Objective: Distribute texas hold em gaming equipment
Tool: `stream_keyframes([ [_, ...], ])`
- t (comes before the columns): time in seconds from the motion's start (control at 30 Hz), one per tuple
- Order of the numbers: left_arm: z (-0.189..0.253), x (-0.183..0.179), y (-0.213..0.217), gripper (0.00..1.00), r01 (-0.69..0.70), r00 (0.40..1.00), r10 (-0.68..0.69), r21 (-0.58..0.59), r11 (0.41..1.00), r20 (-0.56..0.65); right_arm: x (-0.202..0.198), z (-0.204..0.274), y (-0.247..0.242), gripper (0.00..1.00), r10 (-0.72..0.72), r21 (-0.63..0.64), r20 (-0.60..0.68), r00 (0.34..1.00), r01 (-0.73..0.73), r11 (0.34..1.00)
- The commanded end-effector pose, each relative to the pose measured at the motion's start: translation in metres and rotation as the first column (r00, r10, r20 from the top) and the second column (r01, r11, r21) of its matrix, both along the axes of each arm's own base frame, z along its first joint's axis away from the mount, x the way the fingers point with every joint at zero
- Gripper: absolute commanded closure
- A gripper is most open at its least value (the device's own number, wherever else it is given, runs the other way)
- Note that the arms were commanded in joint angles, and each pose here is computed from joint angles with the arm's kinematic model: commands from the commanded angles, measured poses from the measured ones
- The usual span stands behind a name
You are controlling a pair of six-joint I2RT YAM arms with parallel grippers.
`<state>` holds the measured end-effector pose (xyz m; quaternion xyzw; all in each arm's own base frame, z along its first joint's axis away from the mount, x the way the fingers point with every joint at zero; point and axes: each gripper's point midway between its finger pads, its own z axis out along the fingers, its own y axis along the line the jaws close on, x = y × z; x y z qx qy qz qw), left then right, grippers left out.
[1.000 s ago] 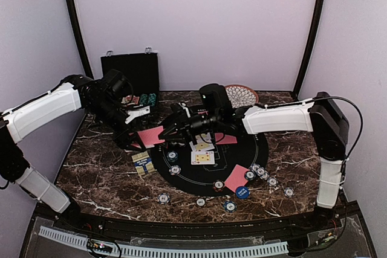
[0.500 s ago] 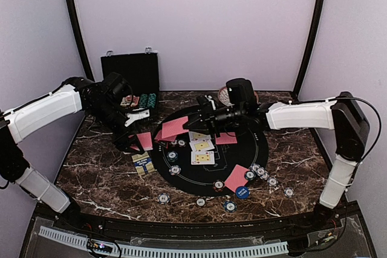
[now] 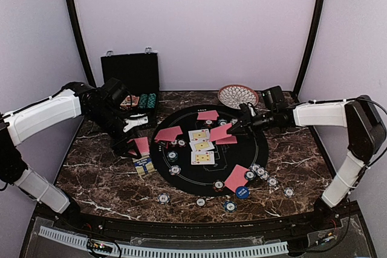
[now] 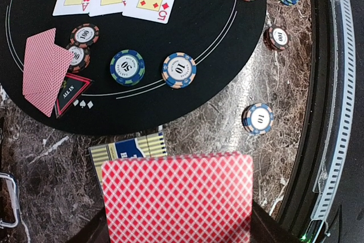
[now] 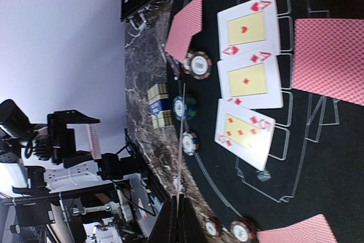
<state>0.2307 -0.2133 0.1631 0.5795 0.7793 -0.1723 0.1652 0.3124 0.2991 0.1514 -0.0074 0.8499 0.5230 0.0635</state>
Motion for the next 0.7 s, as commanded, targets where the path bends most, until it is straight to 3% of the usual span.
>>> stream_keyframes([
  [0.0,0.007,0.001,0.005,1.0,-0.017,0.999,0.017,-0.019,1.0,0.042,-0.006,-0.042,-0.019,1.0,0.031,-0.097,-0.016,0.999,-0.033,0.995],
  [0.3,0.007,0.002,0.006,1.0,-0.026,0.999,0.027,-0.022,0.999,0.042,0.01,-0.091,-0.029,1.0,0.013,-0.193,-0.062,0.998,-0.025,0.981],
  [0.67,0.011,0.002,0.004,1.0,-0.025,0.999,0.026,-0.035,0.999,0.037,0.008,-0.118,-0.045,1.0,0.021,-0.325,-0.071,0.997,-0.043,0.945],
])
